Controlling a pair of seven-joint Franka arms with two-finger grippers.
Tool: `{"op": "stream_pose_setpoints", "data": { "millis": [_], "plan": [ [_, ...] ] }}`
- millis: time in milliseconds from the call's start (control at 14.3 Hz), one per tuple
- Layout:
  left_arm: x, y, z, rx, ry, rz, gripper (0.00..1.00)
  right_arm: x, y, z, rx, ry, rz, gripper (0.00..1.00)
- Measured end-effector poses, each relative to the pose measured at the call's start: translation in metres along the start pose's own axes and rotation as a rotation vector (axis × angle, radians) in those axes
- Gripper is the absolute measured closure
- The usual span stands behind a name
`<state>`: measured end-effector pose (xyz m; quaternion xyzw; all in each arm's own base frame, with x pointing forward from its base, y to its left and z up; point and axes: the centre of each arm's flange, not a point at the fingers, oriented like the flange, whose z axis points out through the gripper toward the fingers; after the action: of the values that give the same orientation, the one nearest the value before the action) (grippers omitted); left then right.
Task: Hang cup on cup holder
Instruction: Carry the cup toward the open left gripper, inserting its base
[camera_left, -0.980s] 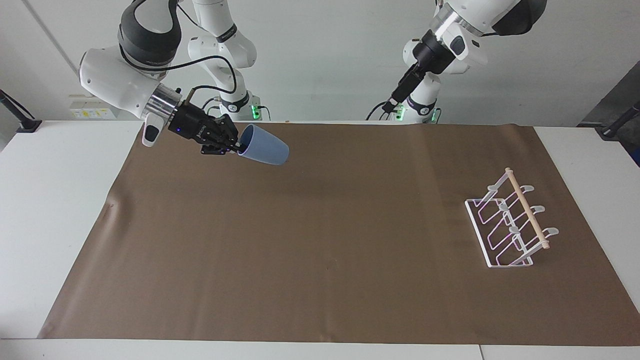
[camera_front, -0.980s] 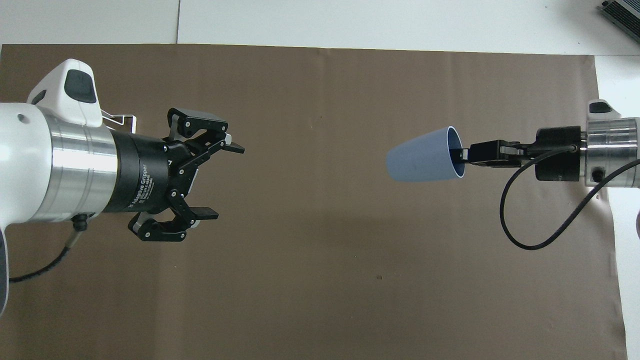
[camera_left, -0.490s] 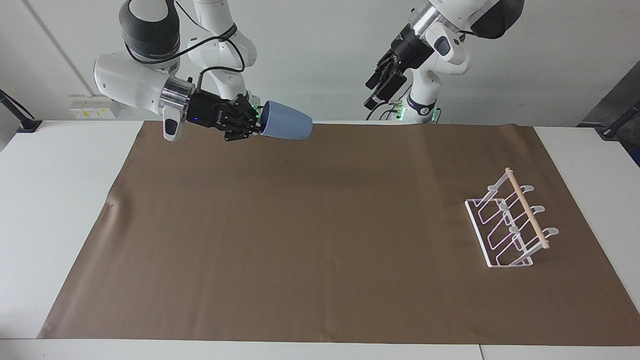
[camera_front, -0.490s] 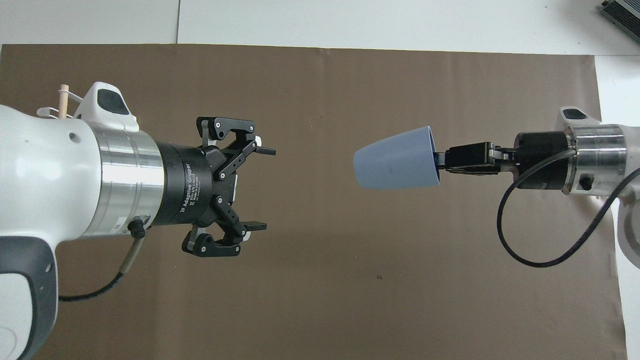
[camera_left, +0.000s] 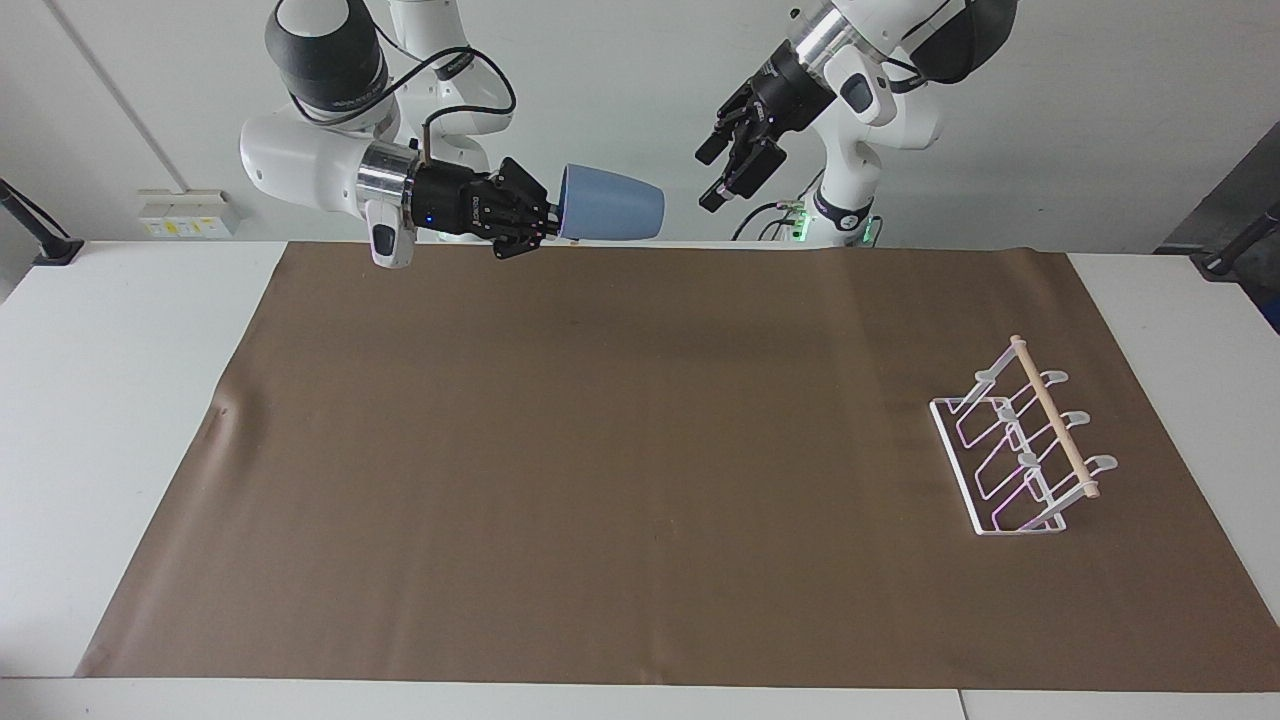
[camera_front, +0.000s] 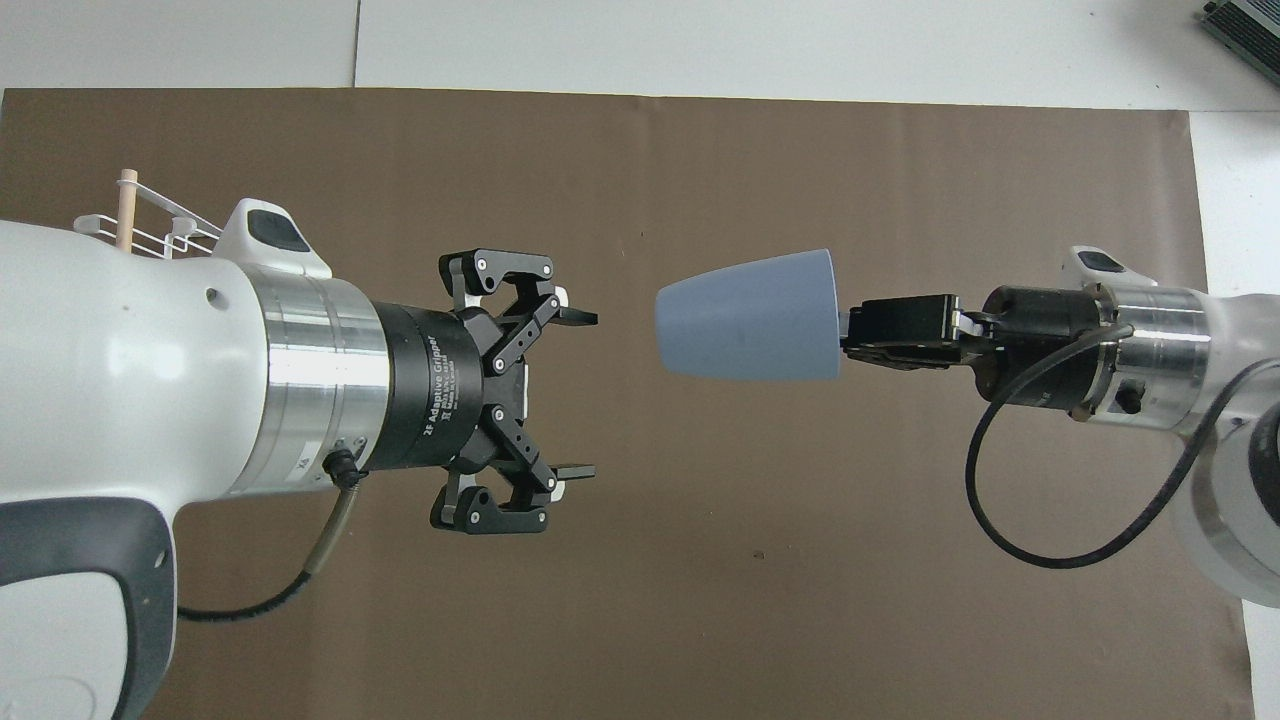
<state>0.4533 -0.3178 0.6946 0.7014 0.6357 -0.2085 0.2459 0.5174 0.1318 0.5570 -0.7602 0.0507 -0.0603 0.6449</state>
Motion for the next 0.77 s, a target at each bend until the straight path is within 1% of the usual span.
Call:
{"op": "stream_pose_setpoints", "data": {
  "millis": [210, 420, 560, 630, 770],
  "plan": [
    [-0.004, 0.001, -0.001, -0.003, -0.042, -0.033, 0.0, -0.009, -0.001, 0.014, 0.05, 0.042, 0.001, 0.95],
    [-0.004, 0.005, -0.001, -0.027, -0.053, -0.045, 0.0, -0.014, -0.004, 0.022, 0.102, 0.084, 0.003, 0.95],
    [-0.002, 0.009, -0.002, -0.041, -0.057, -0.051, 0.0, -0.018, -0.002, 0.028, 0.119, 0.116, 0.002, 0.95],
    [0.0, 0.01, -0.003, -0.045, -0.058, -0.054, 0.0, -0.02, -0.001, 0.03, 0.124, 0.125, 0.003, 0.95],
    [0.002, 0.013, -0.005, -0.06, -0.062, -0.06, 0.0, -0.023, -0.001, 0.033, 0.126, 0.122, -0.001, 0.95]
  ]
}}
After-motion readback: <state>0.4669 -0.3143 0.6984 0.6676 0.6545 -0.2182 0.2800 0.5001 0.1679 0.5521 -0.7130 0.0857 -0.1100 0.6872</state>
